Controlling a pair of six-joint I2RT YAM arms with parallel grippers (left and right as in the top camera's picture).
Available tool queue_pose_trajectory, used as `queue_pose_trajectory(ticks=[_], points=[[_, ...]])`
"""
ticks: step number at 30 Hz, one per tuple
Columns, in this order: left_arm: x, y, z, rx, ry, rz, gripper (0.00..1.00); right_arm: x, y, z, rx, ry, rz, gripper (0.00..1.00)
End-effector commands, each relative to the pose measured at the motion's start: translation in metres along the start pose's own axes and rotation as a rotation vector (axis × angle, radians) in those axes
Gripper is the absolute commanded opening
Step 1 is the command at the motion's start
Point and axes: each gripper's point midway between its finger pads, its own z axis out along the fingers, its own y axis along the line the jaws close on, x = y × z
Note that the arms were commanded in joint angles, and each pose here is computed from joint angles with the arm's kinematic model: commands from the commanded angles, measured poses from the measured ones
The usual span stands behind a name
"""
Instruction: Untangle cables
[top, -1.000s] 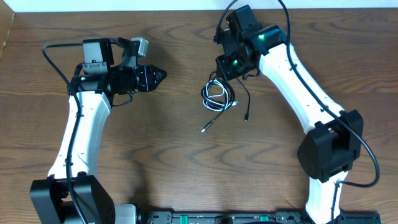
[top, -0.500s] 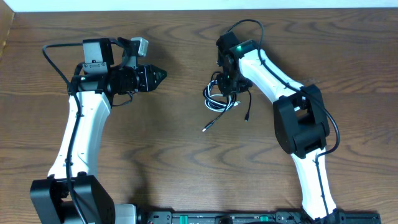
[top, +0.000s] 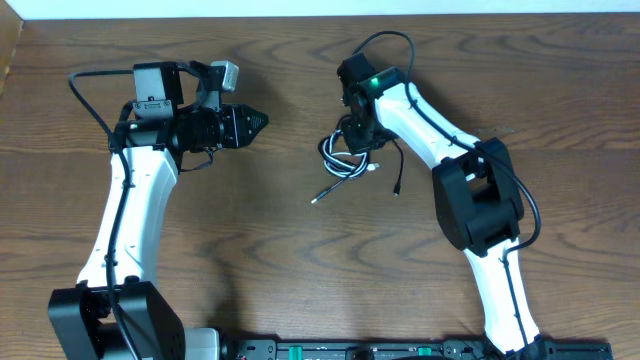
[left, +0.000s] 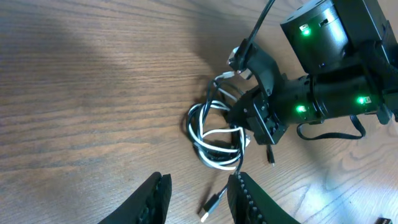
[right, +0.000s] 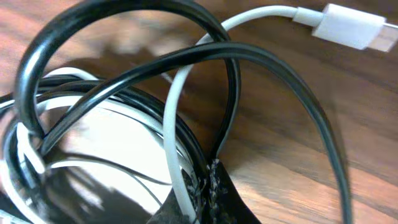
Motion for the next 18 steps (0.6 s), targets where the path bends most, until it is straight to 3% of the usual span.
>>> queue_pose_trajectory(ticks=[1,4,8,18], points=[[-0.002,0.002,0.001,-0.006,0.001,0.008,0.35,-0.008,0.034,-0.042,-0.251,-0.054,-0.079,0.01],[-0.001,0.002,0.001,-0.005,0.004,0.005,0.35,-0.018,0.053,-0.11,-0.446,-0.182,-0.186,0.01],[-0.002,-0.003,0.001,0.025,0.001,0.002,0.35,-0.018,0.062,-0.154,-0.516,-0.276,-0.286,0.01],[-0.002,-0.005,0.001,0.034,0.0,-0.036,0.35,-0.017,0.097,-0.199,-0.748,-0.363,-0.375,0.01]])
